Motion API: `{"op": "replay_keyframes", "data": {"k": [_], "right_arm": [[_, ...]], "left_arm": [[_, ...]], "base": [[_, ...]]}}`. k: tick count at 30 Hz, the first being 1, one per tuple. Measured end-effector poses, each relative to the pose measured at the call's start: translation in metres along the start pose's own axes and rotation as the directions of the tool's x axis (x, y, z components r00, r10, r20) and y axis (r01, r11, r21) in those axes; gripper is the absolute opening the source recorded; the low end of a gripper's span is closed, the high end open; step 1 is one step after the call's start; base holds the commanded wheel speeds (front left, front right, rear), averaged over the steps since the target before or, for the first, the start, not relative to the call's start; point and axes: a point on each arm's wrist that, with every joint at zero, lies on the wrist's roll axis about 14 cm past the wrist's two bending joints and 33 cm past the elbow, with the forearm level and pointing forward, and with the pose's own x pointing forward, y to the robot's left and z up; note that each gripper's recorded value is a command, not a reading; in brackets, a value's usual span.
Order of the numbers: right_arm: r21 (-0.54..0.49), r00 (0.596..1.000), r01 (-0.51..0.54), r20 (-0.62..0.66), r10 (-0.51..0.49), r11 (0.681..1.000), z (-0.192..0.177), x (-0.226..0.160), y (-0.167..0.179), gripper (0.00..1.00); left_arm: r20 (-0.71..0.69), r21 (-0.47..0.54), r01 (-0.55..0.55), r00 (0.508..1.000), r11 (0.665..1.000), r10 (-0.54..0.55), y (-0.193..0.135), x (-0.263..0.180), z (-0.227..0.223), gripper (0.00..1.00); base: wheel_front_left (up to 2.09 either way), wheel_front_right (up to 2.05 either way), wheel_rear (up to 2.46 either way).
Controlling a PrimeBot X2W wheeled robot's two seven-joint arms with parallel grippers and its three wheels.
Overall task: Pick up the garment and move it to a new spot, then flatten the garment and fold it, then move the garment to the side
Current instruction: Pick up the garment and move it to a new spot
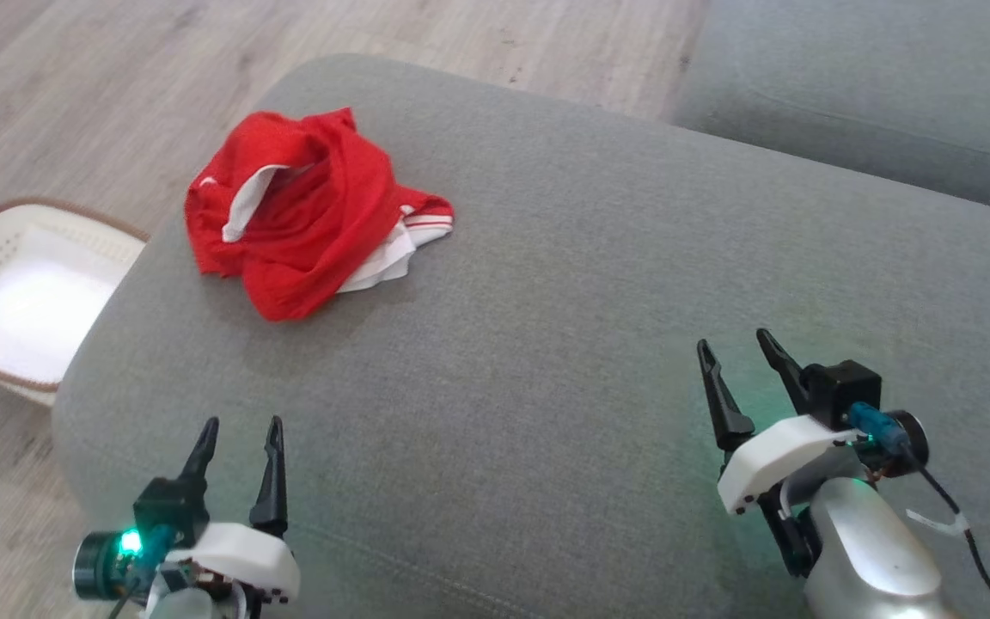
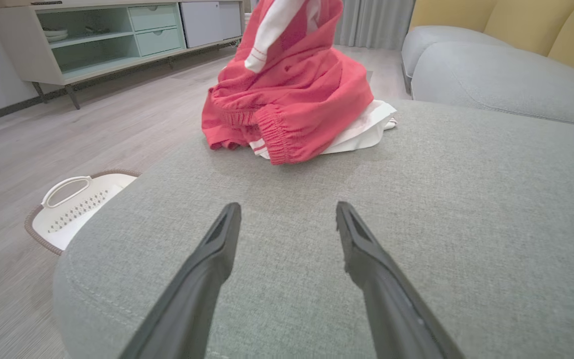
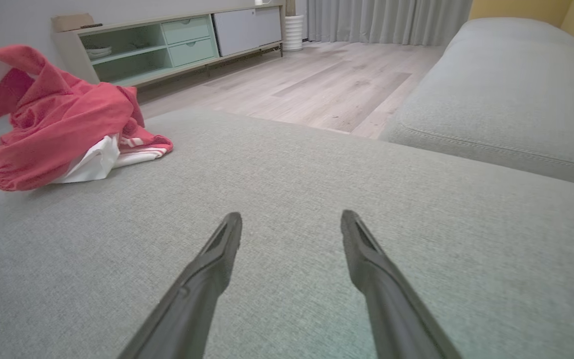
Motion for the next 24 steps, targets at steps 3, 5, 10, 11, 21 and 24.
{"op": "replay_keyframes", "data": {"k": [3, 5, 10, 11, 21, 24], "right_arm": [[0.005, 1.000, -0.014, -0.014, 0.014, 1.000, -0.006, 0.003, 0.003, 1.00], [0.018, 1.000, -0.010, -0.022, 0.010, 1.000, -0.010, 0.003, 0.001, 1.00], [0.030, 0.999, 0.011, -0.051, -0.009, 0.999, -0.024, 0.002, -0.011, 1.00], [0.032, 0.998, 0.017, -0.055, -0.015, 0.999, -0.026, 0.002, -0.015, 1.00], [0.045, 0.997, 0.064, -0.052, -0.061, 0.997, -0.032, 0.006, -0.045, 1.00], [0.053, 0.995, 0.086, -0.057, -0.083, 0.995, -0.036, 0.003, -0.056, 1.00]], "left_arm": [[-0.010, 0.006, -0.006, 1.000, 1.000, 0.006, 0.003, 0.002, -0.001, 1.00], [-0.002, 0.013, -0.003, 1.000, 1.000, 0.003, 0.002, 0.008, 0.004, 1.00], [0.105, 0.063, 0.022, 0.994, 0.998, -0.028, 0.000, 0.046, 0.056, 1.00], [0.126, 0.077, 0.024, 0.991, 0.997, -0.033, 0.001, 0.055, 0.068, 1.00], [0.112, 0.251, 0.104, 0.984, 0.963, -0.135, -0.010, 0.129, 0.113, 1.00], [0.069, 0.248, 0.127, 0.986, 0.960, -0.149, -0.015, 0.146, 0.106, 1.00]], "base": [[0.00, 0.00, 0.00], [0.00, 0.00, 0.00], [0.00, 0.00, 0.00], [0.00, 0.00, 0.00], [0.00, 0.00, 0.00], [0.00, 0.00, 0.00]]}}
